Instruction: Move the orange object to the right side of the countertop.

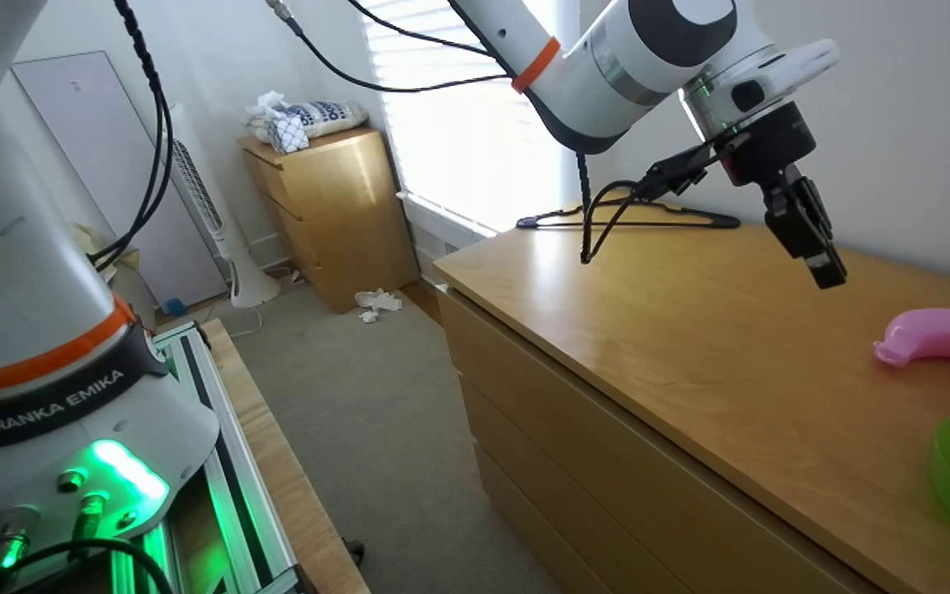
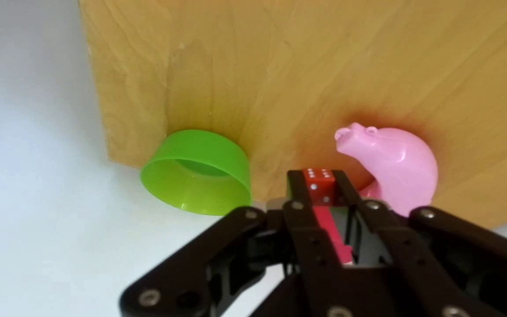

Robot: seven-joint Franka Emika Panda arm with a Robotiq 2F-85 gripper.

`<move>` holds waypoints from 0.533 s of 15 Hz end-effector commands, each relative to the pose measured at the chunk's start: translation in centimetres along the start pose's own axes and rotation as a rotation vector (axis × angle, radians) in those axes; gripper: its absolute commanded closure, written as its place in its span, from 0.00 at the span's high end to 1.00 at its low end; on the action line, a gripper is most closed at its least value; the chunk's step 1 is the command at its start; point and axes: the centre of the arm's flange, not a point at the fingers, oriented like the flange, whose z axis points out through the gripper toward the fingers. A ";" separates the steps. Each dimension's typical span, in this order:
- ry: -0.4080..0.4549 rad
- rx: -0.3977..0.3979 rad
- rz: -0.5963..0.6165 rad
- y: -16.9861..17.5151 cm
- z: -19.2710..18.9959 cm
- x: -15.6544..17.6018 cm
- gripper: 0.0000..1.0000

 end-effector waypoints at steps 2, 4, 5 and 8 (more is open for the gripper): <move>-0.016 -0.018 -0.016 -0.7 0.4 -0.2 0.57; -0.028 -0.017 -0.020 -0.6 0.1 -0.4 0.73; -0.040 -0.007 -0.023 -0.6 -0.1 -0.6 0.81; -0.062 0.027 -0.062 -0.6 -0.5 -0.9 1.00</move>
